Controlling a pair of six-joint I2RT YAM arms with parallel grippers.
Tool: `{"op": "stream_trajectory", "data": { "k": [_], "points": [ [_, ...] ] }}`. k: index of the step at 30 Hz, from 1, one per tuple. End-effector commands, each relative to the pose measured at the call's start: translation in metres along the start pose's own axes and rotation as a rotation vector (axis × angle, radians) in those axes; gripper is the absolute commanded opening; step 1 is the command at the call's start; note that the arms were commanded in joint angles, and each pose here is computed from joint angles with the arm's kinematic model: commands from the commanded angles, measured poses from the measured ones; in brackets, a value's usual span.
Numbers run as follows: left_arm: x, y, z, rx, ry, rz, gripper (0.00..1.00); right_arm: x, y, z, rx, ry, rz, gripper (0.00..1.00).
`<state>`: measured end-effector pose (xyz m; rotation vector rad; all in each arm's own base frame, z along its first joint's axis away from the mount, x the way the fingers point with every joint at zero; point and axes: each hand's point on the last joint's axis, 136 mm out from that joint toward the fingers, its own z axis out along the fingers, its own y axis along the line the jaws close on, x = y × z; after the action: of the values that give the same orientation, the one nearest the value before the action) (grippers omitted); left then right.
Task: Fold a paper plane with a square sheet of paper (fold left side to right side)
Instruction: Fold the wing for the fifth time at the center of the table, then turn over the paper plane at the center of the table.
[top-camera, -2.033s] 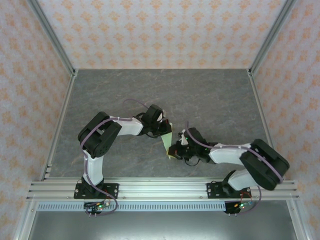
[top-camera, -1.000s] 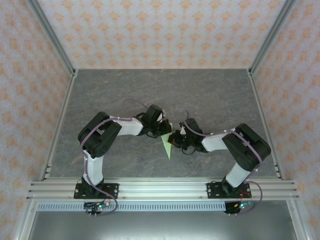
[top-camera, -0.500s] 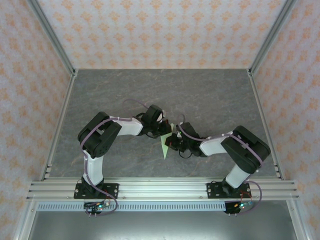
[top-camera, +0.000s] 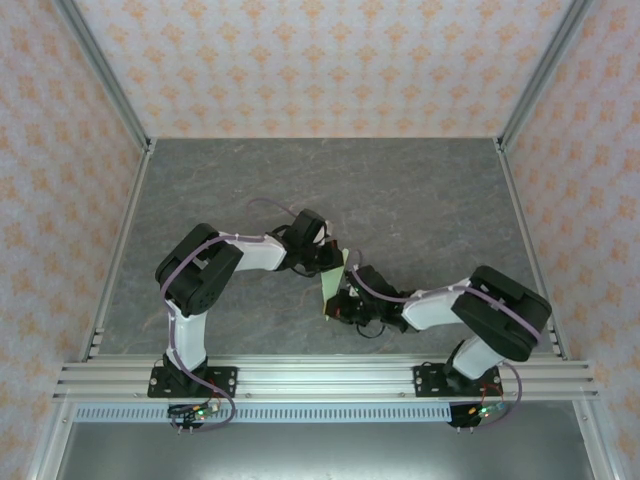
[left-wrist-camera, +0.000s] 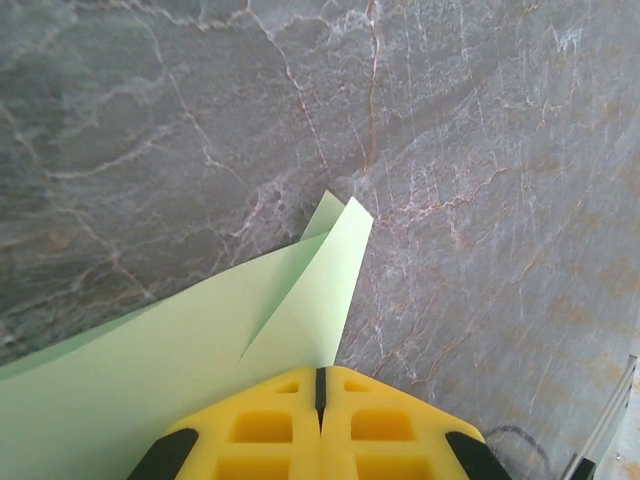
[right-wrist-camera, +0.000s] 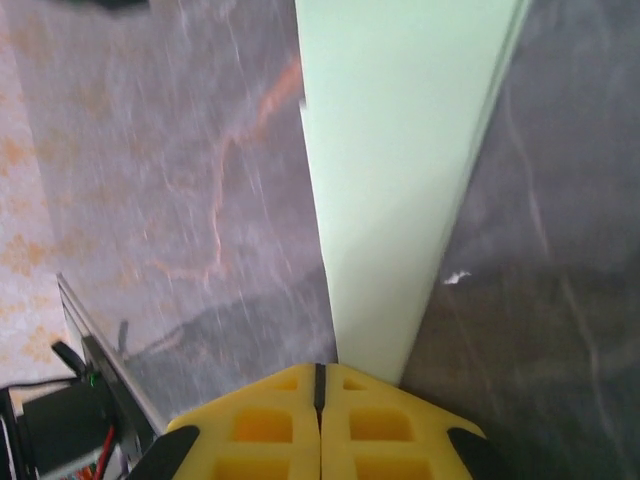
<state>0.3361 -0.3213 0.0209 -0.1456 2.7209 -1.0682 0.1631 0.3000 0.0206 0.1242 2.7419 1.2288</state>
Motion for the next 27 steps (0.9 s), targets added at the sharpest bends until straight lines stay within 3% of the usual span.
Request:
{"op": "stream_trajectory", "data": {
  "k": [1,5,8,10,13,16,22,27],
  "points": [
    [-0.021,-0.023,-0.024,0.015,-0.059,0.049,0.00,0.015,-0.011,-0.020,0.089,0.051,-0.026,0.09],
    [-0.035,-0.054,-0.057,0.062,-0.101,0.097,0.08,-0.016,0.006,-0.057,0.105,-0.087,-0.085,0.17],
    [-0.047,-0.059,-0.095,0.050,-0.170,0.114,0.23,-0.040,0.012,-0.092,0.232,-0.210,-0.168,0.27],
    [-0.051,-0.051,-0.122,0.016,-0.227,0.115,0.34,-0.051,0.011,-0.111,0.348,-0.247,-0.222,0.31],
    [-0.048,-0.022,-0.154,-0.095,-0.292,0.078,0.42,-0.065,0.024,-0.122,0.472,-0.283,-0.291,0.37],
    [-0.038,0.014,-0.181,-0.263,-0.351,0.053,0.45,-0.075,0.037,-0.105,0.587,-0.264,-0.342,0.45],
    [-0.005,0.073,-0.221,-0.471,-0.450,-0.004,0.51,-0.102,0.051,-0.073,0.884,-0.281,-0.436,0.62],
    [0.021,0.107,-0.262,-0.581,-0.558,-0.037,0.61,-0.113,0.042,-0.040,0.993,-0.242,-0.459,0.64]
  ]
}}
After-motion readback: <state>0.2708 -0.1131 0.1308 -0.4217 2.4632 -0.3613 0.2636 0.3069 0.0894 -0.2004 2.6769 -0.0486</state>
